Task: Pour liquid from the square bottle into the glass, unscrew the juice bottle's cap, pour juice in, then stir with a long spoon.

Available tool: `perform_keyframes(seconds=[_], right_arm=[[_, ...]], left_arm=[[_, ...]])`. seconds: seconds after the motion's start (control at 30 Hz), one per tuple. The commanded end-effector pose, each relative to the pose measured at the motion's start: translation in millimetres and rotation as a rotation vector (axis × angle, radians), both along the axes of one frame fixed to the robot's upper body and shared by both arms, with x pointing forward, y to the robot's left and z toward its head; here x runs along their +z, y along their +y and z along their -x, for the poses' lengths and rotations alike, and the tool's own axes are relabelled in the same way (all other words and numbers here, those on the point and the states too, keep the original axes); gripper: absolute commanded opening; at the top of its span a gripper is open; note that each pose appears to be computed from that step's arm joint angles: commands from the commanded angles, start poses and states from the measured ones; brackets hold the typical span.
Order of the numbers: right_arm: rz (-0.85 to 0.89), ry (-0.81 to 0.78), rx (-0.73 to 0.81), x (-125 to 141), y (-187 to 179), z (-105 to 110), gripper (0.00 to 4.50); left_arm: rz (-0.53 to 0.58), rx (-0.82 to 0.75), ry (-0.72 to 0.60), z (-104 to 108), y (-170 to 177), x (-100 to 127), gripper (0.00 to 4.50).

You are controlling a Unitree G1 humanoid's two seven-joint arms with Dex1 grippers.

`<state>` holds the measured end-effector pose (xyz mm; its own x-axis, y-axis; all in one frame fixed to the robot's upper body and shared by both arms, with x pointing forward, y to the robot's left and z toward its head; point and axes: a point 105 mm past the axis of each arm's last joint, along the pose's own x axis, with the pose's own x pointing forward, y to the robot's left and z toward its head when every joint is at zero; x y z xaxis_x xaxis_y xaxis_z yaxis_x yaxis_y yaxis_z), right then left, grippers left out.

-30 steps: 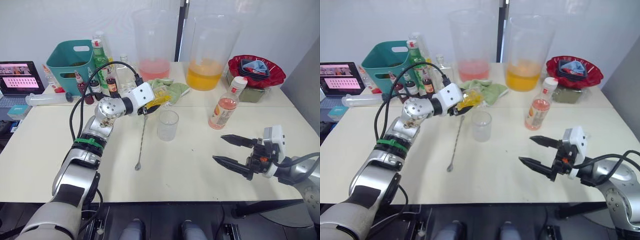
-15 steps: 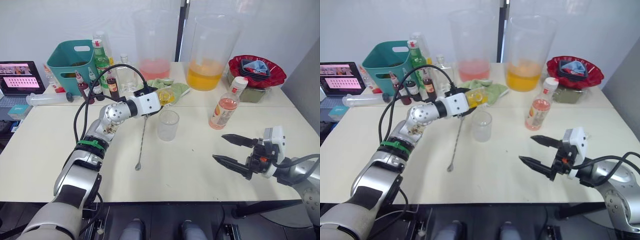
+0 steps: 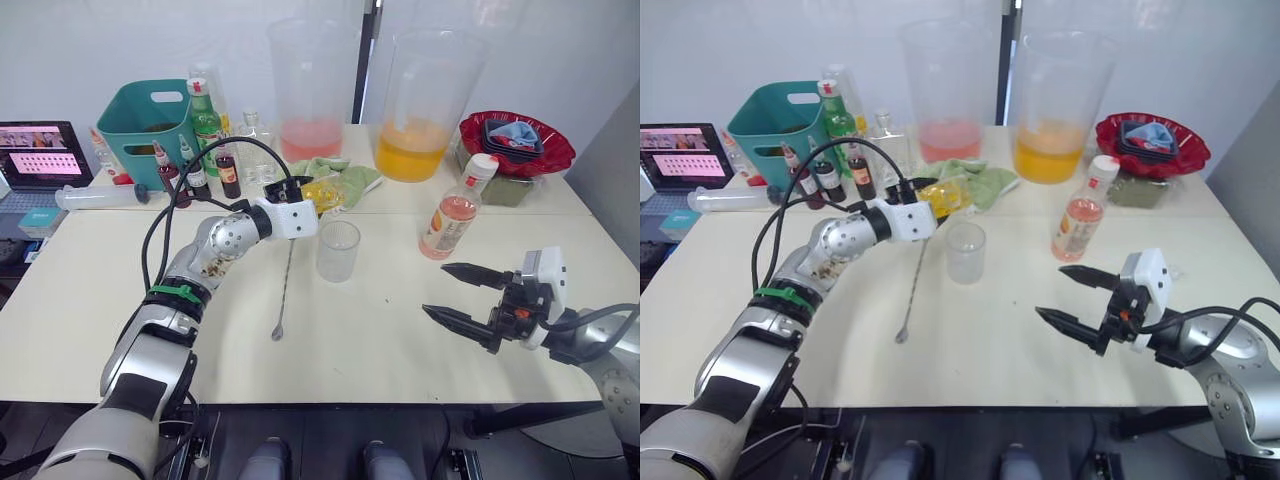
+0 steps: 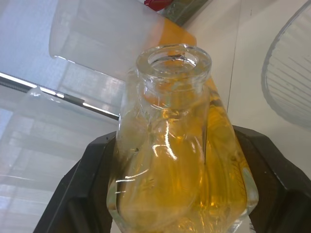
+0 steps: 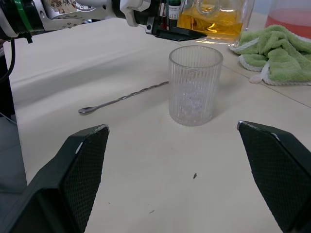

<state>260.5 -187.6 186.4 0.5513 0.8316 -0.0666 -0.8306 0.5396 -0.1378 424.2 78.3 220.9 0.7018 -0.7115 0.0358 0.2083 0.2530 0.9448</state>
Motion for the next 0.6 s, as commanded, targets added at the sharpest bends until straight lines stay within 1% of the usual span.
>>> perform_keyframes(seconds=[0.03, 0.2, 0.4, 0.47, 0.6], right_arm=[[0.020, -0.055, 0.014, 10.8, 0.6, 0.2, 4.47], [0.023, -0.046, 0.015, 10.0, 0.4, -0.8, 4.47], [0.022, -0.041, 0.015, 8.8, 1.6, -0.7, 4.47], [0.017, -0.040, 0.008, 8.3, 1.2, -0.5, 4.47], [0.014, -0.036, 0.004, 6.6, 1.4, -0.1, 4.47]], left_arm=[[0.043, -0.035, -0.148, 7.0, -4.5, 34.8, 2.77], [-0.013, -0.026, -0.231, 7.6, -4.3, 37.0, 2.77], [-0.053, -0.024, -0.300, 8.2, -5.3, 37.5, 2.77], [-0.072, -0.024, -0.359, 10.1, -4.9, 39.8, 2.77], [-0.074, -0.023, -0.397, 10.8, -3.4, 41.1, 2.77]])
